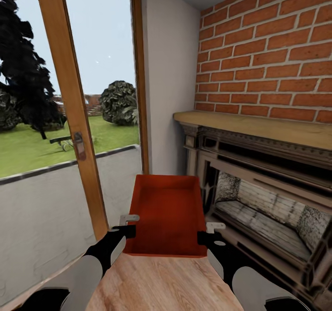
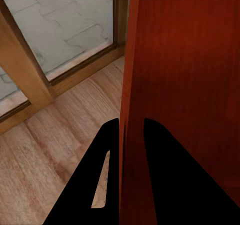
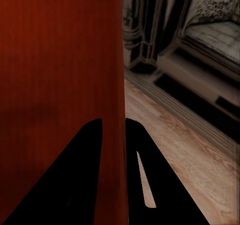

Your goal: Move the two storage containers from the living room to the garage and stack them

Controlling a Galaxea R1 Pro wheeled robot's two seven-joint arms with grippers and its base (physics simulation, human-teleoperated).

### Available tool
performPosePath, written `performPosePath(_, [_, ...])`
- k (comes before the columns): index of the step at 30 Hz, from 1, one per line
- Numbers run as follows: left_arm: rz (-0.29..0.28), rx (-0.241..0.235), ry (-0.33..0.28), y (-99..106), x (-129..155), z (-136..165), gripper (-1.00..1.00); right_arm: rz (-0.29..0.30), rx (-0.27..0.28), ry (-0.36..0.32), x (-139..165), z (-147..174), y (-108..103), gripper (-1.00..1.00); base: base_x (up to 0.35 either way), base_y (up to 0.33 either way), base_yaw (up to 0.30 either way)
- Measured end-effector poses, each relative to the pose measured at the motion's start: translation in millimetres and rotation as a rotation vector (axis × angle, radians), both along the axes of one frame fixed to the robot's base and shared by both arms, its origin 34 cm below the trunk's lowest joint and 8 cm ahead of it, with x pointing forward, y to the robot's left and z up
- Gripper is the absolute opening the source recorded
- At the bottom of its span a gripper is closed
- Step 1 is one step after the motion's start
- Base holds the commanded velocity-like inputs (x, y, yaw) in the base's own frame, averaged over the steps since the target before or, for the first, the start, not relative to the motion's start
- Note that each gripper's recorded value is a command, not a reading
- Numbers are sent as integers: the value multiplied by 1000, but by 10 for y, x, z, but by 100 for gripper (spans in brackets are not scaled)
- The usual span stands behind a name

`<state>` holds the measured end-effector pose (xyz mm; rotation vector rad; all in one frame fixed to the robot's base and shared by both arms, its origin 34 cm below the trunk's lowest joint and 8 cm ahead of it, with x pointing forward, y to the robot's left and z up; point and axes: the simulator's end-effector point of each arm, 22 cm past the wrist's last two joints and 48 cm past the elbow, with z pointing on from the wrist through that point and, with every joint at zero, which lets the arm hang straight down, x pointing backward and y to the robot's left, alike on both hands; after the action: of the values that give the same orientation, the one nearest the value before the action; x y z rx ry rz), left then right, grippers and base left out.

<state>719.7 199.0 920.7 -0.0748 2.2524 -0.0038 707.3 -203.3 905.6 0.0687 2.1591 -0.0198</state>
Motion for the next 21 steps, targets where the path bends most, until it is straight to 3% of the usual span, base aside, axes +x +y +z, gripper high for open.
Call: performPosePath(21, [0, 0, -8, 4, 4, 73, -100, 0, 0, -9, 7, 71, 3, -100, 0, 0, -257])
